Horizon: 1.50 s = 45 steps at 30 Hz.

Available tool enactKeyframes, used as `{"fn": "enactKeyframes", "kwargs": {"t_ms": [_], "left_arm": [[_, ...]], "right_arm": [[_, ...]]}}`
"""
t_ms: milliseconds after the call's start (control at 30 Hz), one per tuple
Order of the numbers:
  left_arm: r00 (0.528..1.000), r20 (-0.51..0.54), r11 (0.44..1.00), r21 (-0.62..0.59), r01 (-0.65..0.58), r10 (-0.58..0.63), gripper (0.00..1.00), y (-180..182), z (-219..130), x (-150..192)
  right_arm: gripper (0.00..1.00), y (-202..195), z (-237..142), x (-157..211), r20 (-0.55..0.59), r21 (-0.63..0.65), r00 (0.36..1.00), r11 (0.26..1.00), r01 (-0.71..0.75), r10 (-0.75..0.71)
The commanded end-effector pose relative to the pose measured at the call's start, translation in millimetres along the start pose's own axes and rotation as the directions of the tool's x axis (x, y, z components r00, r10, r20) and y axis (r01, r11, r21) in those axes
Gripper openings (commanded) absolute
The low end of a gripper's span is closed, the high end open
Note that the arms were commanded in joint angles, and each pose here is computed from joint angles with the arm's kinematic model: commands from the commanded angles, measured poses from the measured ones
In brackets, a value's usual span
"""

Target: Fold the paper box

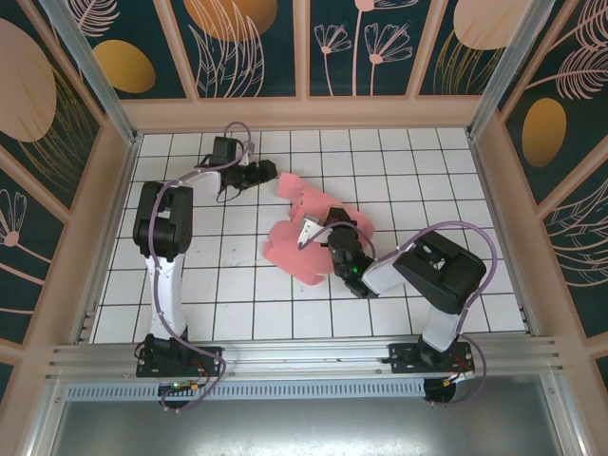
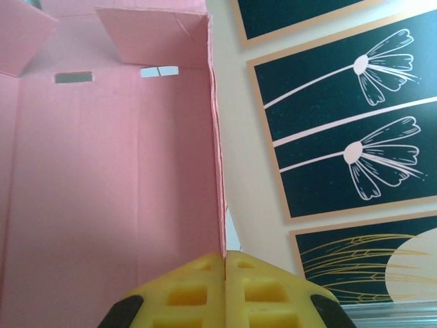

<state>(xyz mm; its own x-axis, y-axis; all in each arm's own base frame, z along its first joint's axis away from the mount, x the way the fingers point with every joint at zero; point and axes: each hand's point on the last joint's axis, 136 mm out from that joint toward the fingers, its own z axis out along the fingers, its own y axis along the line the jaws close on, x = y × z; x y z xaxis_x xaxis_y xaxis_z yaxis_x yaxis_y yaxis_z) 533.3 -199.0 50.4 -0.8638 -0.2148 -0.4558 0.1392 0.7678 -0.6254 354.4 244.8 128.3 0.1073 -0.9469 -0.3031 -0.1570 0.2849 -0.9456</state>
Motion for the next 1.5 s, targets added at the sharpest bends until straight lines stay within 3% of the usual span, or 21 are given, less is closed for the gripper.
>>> {"fn": "enactKeyframes", "kwargs": {"t_ms": [0,333,533,800,1167,1467], "left_arm": [[0.997,-0.046,0.996,0.053,-0.067,0.069,0.77,-14.8,10.6,9.4],[0.994,-0.079,0.994,0.084,-0.066,0.072,0.76,-21.5,15.9,25.7],[0.99,-0.105,0.992,0.097,-0.082,0.092,0.68,-26.3,13.7,42.6],[0.984,-0.129,0.985,0.137,-0.107,0.125,0.67,-42.0,2.9,72.9],[0.978,0.039,0.951,0.23,-0.206,0.203,0.7,-70.6,-32.8,81.2],[0.974,0.063,0.933,0.28,-0.225,0.216,0.72,-79.3,-39.0,91.4]], "right_arm": [[0.0,-8.3,-2.4,-6.7,0.016,0.048,0.999,0.998,-0.039,0.038],[0.0,12.0,-1.7,1.6,0.005,0.031,1.0,0.999,0.03,-0.03],[0.0,9.2,-1.6,4.4,-0.01,0.063,0.999,0.997,0.044,-0.043],[0.0,6.6,-1.1,7.2,-0.026,0.073,0.999,0.997,0.038,-0.037],[0.0,4.9,0.8,3.9,-0.02,0.076,0.999,0.997,0.031,-0.029],[0.0,8.6,1.8,3.8,-0.018,0.06,0.999,0.998,0.033,-0.032]]}}
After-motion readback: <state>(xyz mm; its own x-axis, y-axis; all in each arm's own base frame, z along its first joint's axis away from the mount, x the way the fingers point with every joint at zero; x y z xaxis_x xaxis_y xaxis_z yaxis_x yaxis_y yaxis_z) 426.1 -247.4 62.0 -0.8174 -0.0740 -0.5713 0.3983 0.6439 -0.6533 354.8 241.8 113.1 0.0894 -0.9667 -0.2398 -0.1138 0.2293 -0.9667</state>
